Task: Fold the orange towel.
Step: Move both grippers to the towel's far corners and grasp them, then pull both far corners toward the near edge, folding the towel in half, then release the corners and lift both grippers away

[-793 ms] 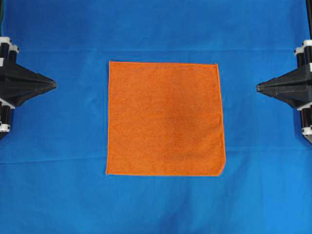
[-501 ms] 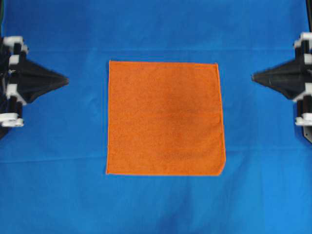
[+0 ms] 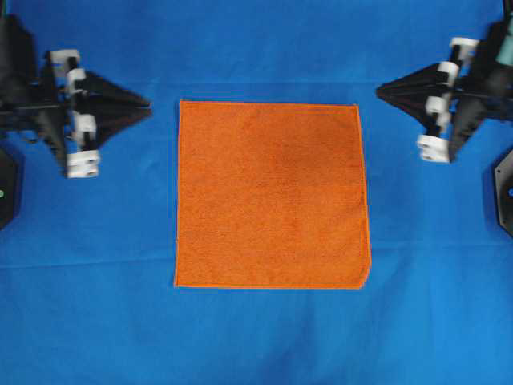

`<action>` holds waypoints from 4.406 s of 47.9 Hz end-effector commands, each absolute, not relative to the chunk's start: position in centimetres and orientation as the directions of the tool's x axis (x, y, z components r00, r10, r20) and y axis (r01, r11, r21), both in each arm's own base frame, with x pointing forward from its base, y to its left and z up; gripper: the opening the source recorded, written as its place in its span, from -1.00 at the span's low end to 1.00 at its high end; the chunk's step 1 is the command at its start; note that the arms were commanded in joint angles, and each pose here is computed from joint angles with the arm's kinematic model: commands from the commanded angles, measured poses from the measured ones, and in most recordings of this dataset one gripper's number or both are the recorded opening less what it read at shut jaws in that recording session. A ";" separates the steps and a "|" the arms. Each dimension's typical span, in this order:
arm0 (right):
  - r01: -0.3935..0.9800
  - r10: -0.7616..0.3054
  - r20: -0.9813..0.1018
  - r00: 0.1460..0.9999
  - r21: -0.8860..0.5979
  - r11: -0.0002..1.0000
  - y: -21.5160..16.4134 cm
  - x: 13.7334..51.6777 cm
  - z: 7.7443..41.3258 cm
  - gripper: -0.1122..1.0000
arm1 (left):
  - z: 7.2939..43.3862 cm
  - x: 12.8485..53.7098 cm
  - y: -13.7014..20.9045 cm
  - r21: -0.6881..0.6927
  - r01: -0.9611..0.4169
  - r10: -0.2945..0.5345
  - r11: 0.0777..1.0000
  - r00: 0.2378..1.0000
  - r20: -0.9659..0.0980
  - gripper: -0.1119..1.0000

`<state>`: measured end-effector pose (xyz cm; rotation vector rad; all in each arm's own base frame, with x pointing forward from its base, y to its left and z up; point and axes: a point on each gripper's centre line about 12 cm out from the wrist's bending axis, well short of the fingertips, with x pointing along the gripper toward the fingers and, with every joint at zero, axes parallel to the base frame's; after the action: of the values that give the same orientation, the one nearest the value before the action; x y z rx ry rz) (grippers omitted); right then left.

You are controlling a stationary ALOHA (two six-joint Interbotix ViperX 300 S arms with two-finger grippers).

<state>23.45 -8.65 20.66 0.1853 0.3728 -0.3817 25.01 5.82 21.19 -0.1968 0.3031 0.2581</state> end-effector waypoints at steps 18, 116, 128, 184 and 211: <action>0.496 -0.345 -0.620 0.705 0.083 0.864 -12.6 27.0 13.0 0.24 | 14.4 29.6 9.6 -0.136 -0.383 0.281 0.914 0.836 -0.472 0.79; 0.460 -0.311 -0.617 0.722 0.092 0.883 -11.0 27.0 13.3 -0.79 | 14.0 31.4 9.7 -0.018 -0.314 0.236 0.949 0.748 -0.620 -0.80; 0.335 -0.168 -0.628 0.760 0.156 0.929 -5.7 27.2 14.9 -0.79 | 13.7 31.3 4.7 -0.055 -0.200 0.111 0.978 0.726 -0.678 -0.80; 0.040 0.196 -0.652 0.733 0.328 0.944 7.8 27.8 14.3 -0.79 | 13.0 32.1 -9.3 -0.234 0.042 -0.198 0.971 0.688 -0.698 -0.80; 0.063 0.178 -0.649 0.740 0.331 0.942 7.0 27.9 14.6 0.40 | 14.9 32.4 -7.6 -0.211 0.031 -0.168 0.977 0.719 -0.674 0.51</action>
<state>27.76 7.49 13.36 0.3445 0.7831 0.0641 31.73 -8.41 12.87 -0.1813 0.8202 -0.1231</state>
